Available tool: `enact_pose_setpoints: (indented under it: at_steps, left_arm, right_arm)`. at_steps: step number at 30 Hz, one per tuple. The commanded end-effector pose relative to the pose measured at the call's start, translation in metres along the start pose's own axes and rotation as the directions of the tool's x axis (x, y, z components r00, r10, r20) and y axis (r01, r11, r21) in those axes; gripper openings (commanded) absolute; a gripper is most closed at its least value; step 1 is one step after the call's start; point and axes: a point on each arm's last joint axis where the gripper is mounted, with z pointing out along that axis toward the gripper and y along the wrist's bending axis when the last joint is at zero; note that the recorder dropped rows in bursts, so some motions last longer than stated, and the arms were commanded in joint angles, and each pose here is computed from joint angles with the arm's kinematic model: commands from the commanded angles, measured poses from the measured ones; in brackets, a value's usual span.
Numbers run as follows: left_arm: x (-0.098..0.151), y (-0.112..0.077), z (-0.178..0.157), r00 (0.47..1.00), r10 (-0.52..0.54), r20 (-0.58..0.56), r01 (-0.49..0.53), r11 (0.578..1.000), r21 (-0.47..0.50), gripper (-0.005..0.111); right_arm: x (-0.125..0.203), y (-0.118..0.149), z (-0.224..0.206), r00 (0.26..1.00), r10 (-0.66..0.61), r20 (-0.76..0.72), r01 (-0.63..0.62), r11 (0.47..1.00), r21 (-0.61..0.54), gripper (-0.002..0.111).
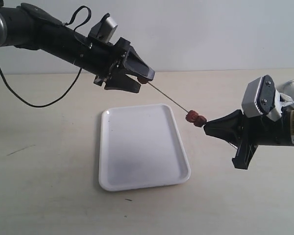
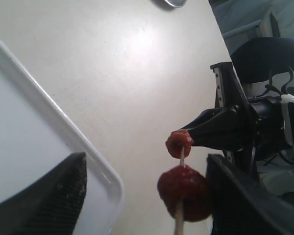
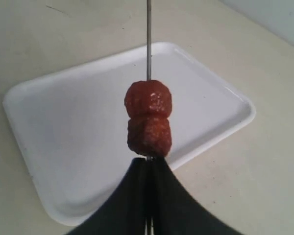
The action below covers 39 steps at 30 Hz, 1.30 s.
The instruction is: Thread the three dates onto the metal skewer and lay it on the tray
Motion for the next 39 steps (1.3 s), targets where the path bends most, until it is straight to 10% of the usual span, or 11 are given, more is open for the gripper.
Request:
enact_pose_setpoints:
  at_steps: [1, 26, 39]
  left_arm:
    - [-0.002, -0.009, 0.000, 1.000, 0.025, 0.005, -0.026, 1.000, 0.010, 0.067]
    - [-0.021, 0.008, -0.054, 0.961, 0.069, 0.269, -0.098, 0.991, 0.095, 0.066]
    - [-0.008, 0.028, -0.059, 0.950, 0.174, 0.257, -0.189, 0.981, 0.034, 0.066]
  right_arm:
    - [-0.006, 0.000, 0.000, 0.998, 0.031, 0.059, -0.031, 0.999, -0.012, 0.000]
    - [-0.003, -0.016, -0.001, 0.970, 0.234, 0.066, -0.241, 0.959, 0.149, 0.000]
    - [-0.026, -0.001, -0.001, 0.860, 0.436, 0.265, -0.427, 0.899, -0.094, 0.000]
